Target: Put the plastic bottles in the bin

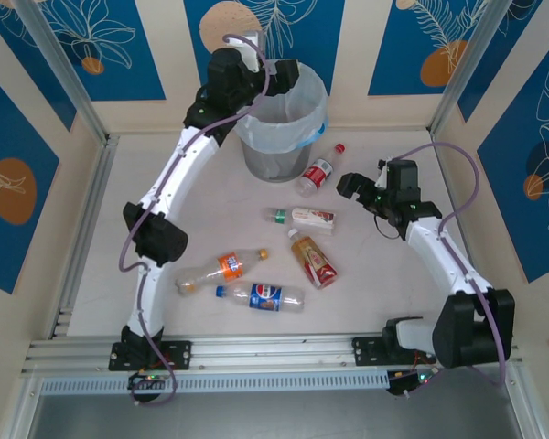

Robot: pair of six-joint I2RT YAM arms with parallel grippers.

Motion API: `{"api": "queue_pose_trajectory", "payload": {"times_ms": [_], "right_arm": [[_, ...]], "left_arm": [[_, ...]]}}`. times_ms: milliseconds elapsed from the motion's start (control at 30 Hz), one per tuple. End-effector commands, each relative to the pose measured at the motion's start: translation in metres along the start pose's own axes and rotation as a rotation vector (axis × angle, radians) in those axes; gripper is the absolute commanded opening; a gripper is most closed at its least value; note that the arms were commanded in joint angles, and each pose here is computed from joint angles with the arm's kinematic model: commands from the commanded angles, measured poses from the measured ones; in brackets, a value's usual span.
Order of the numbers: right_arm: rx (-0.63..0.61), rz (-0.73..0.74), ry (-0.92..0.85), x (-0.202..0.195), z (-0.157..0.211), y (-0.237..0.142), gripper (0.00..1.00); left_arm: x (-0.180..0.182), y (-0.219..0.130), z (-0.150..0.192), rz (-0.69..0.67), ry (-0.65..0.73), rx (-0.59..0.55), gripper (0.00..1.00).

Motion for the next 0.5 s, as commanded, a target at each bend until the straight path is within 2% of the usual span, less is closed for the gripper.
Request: {"api": "queue_pose_trajectory", "payload": {"times_ms": [0, 100, 167, 467], "right_arm": [[-0.002, -0.030, 0.075, 0.003, -0.015, 0.010, 1.00], [0.007, 0.000, 0.120, -0.001, -0.021, 0.023, 1.00], [0.014, 0.014, 0.142, -0.003, -0.025, 0.031, 0.99], [0.070, -0.013, 0.230, -0.001, -0.037, 0.068, 1.00]], "left_arm": [[-0.007, -0.040, -0.009, 0.037, -0.008, 0.049, 0.99], [-0.007, -0.069, 0.002, 0.023, 0.047, 0.031, 0.99], [-0.002, -0.091, 0.008, -0.041, 0.080, 0.031, 0.99], [0.036, -0.147, 0.080, -0.295, -0.012, 0.105, 0.99]]}}
Point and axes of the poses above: each hand's point on the last joint's axis, 136 mm out from that joint toward the fingers, its own y axis out along the fingers, its own x axis along the line the jaws close on, z = x × y, the point moved 8 cm from there along -y, back along the fingers, and after that the axes turned 2 degrees about y, right-handed, at the moved point
